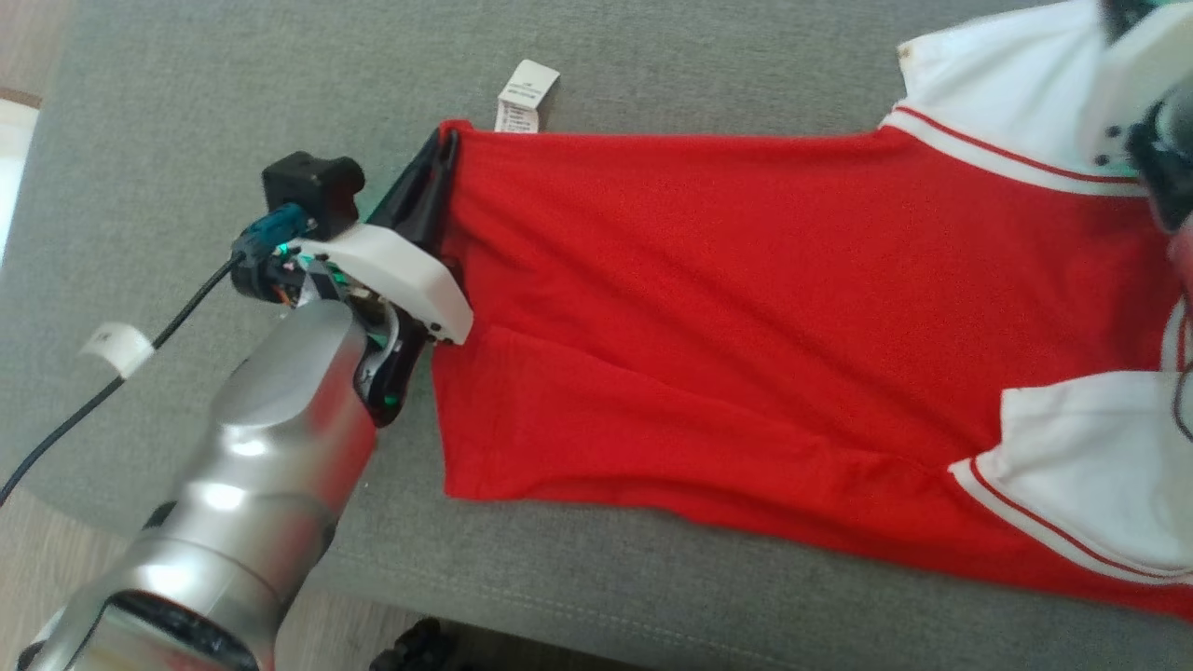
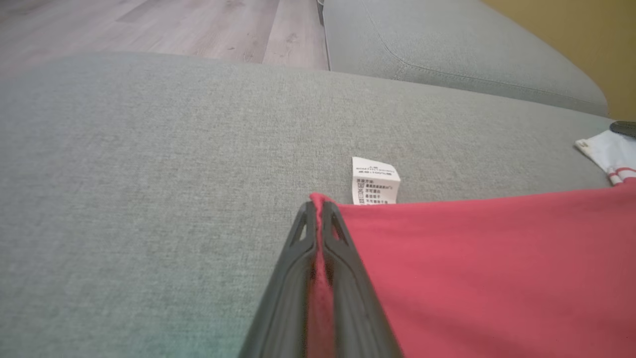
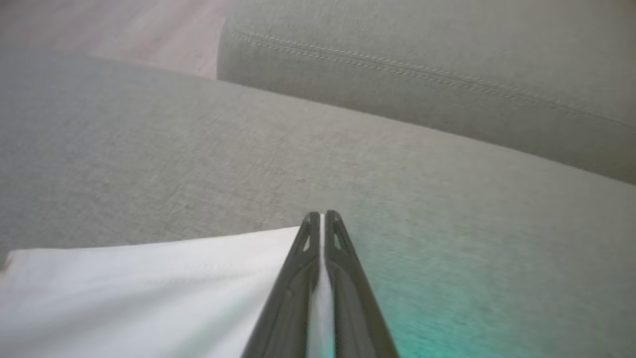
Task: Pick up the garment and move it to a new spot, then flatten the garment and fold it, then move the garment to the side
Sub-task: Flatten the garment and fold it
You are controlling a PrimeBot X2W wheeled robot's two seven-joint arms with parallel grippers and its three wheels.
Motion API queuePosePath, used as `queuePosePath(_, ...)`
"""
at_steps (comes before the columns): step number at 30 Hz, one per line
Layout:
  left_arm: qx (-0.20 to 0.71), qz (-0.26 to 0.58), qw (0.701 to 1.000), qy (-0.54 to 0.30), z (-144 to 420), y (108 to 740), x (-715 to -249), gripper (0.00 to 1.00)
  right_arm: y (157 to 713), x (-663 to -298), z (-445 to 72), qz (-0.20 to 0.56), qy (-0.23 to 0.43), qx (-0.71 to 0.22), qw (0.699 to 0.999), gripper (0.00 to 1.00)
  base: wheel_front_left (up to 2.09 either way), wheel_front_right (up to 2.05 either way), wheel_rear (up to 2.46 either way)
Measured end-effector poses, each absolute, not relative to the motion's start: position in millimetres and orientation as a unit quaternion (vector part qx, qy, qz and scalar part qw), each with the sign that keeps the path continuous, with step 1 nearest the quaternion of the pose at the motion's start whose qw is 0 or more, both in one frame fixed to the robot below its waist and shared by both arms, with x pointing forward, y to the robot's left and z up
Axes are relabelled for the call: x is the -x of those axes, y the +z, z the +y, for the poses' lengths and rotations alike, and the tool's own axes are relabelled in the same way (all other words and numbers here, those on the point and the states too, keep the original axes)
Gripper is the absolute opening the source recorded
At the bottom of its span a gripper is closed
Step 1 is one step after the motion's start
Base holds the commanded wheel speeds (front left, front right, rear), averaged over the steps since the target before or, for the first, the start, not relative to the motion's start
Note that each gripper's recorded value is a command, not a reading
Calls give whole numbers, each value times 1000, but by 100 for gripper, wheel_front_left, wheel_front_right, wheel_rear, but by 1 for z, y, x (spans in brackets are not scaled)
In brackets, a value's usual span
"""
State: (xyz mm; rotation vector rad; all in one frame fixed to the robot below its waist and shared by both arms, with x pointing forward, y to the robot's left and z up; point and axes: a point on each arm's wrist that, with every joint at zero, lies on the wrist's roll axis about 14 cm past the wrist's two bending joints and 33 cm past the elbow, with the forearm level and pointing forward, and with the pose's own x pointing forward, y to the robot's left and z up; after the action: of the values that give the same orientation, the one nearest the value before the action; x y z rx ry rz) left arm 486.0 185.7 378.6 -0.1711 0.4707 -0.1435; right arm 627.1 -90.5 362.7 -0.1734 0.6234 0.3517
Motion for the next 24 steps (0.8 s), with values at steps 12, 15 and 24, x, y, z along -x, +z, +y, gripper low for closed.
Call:
queuePosePath(12,65,148,984,-77,181,424,-527,0,477,-673,-138,61,112,77,989,0,0,0,0)
queuePosePath(15,60,115,989,-72,181,444,-538,0,484,-668,-137,51,113,78,989,0,0,0,0)
queuePosePath(24,40,86,993,-63,181,452,-511,0,478,-603,-125,41,131,28,990,0,0,0,0)
